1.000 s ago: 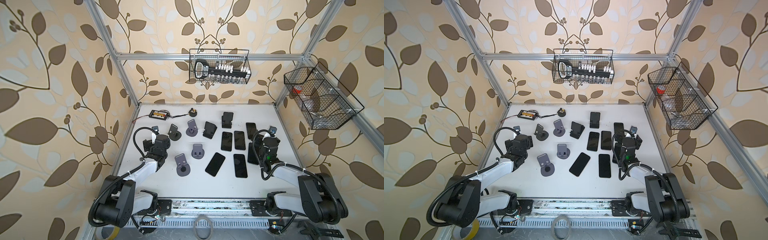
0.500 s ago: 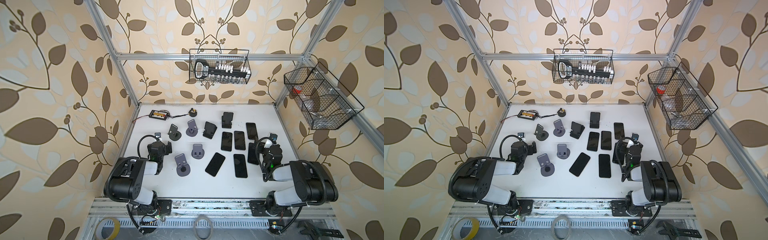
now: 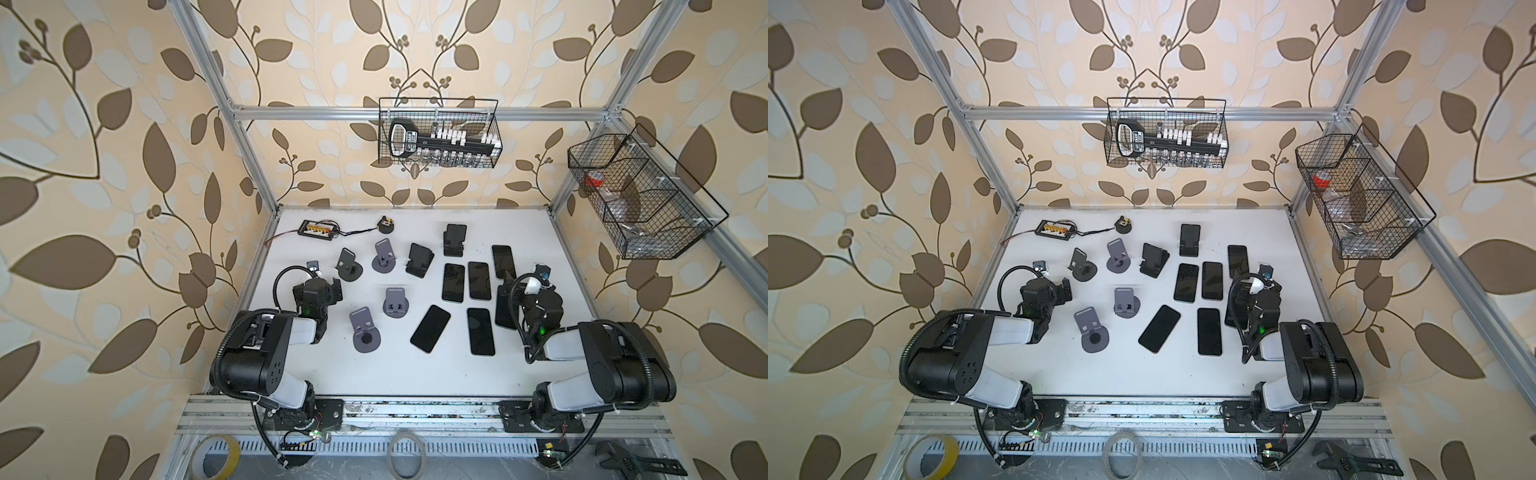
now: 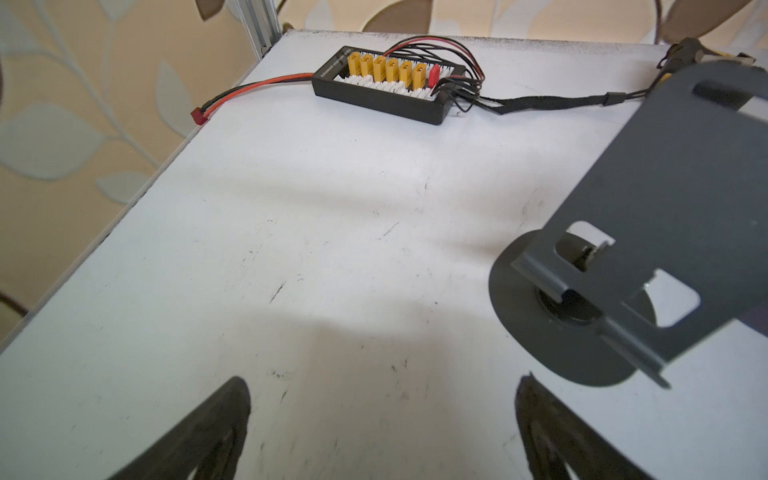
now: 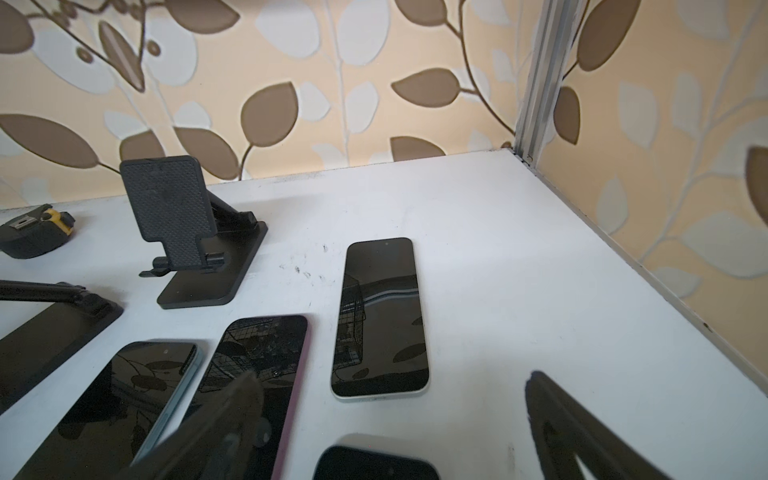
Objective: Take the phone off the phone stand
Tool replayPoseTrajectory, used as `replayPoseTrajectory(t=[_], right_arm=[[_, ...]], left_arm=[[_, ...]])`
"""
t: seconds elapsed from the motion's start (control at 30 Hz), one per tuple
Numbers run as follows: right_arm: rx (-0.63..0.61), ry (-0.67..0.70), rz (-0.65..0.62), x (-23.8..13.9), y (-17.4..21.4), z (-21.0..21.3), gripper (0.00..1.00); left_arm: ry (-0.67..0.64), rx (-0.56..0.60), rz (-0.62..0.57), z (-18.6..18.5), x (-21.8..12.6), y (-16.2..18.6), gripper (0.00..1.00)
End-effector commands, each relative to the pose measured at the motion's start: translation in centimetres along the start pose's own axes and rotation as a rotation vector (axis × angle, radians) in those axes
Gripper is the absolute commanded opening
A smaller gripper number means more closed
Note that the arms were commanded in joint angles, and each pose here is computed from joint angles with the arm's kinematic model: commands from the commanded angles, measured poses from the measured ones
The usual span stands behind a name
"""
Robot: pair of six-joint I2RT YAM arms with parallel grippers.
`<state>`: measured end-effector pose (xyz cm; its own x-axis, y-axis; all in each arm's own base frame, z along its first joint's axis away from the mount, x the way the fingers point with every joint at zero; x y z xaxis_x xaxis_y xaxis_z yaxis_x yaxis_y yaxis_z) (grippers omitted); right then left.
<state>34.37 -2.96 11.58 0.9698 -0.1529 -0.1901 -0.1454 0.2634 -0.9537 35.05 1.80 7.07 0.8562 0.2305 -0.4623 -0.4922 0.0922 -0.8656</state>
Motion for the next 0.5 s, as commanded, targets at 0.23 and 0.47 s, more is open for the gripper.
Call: replayPoseTrajectory(t=[0.23, 0.47], right_arm=[[-0.016, -0.022, -0.004, 0.47, -0.31, 0.62, 1.00], [-0.016, -0.022, -0.004, 0.47, -0.30, 0.62, 1.00]], left_arm=[[-0.045, -0.030, -0.057, 0.66, 0.18, -1.93, 0.99], [-0.046, -0.029, -0.058, 0.65, 0.12, -1.95, 0.99]])
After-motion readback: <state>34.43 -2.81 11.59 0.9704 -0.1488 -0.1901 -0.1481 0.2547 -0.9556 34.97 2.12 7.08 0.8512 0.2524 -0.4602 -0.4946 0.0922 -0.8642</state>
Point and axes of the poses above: each gripper's point midway between its finger pads, its own x axis out along the fingers, its own z axis along the line the jaws close on, y = z × x, the point moved 2 cm from there along -x, back along the fingers, and after that the axes turned 11 degrees about x, right-handed, at the moved point
